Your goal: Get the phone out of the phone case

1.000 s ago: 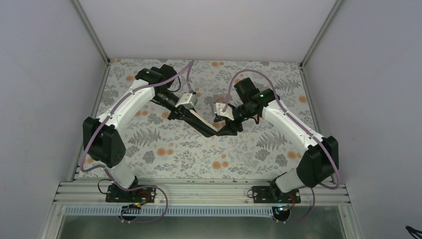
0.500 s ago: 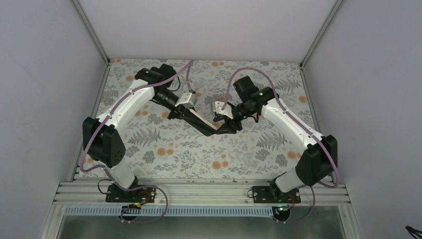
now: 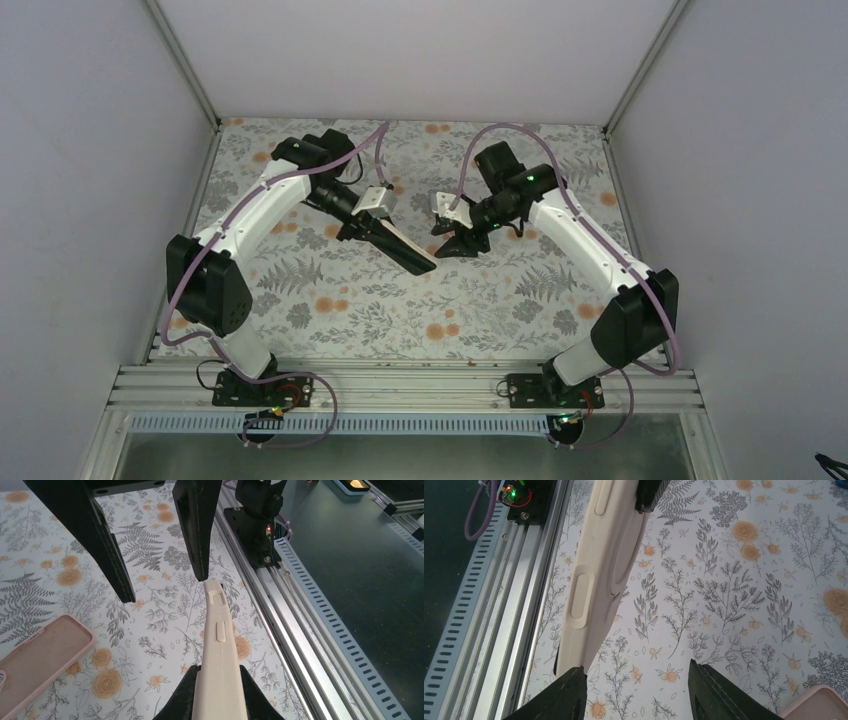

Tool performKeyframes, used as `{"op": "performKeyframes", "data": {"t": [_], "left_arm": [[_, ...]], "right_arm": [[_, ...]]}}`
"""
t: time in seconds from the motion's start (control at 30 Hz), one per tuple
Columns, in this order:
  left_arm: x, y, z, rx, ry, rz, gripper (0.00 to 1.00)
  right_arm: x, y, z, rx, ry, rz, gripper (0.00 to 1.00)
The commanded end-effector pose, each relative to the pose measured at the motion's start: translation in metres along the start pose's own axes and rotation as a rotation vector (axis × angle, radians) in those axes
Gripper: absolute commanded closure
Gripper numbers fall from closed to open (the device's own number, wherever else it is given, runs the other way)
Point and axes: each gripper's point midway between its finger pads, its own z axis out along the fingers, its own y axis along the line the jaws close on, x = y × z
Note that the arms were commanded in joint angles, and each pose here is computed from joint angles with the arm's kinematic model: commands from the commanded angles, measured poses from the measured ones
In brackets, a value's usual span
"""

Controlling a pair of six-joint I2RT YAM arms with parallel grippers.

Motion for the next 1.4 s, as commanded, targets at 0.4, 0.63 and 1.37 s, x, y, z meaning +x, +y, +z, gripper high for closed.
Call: {"op": "performKeyframes", "data": {"t": [0.4, 0.63, 1.37], "left_arm": [[-0.018, 0.002, -0.007, -0.009, -0.045, 0.028, 0.98], [-0.018, 0.002, -0.007, -0.009, -0.046, 0.026, 0.98], [-0.027, -0.013, -0.004, 0.015, -0.081, 0.046, 0.98]], "right_arm": [[0.009, 0.024, 0.007, -0.077, -0.004, 0.027, 0.46], [0.004, 0.024, 0.010, -0.070, -0.036, 0.023, 0.52], [-0.005, -0.018, 0.007, 0.092, -0.030, 0.034, 0.65]]}}
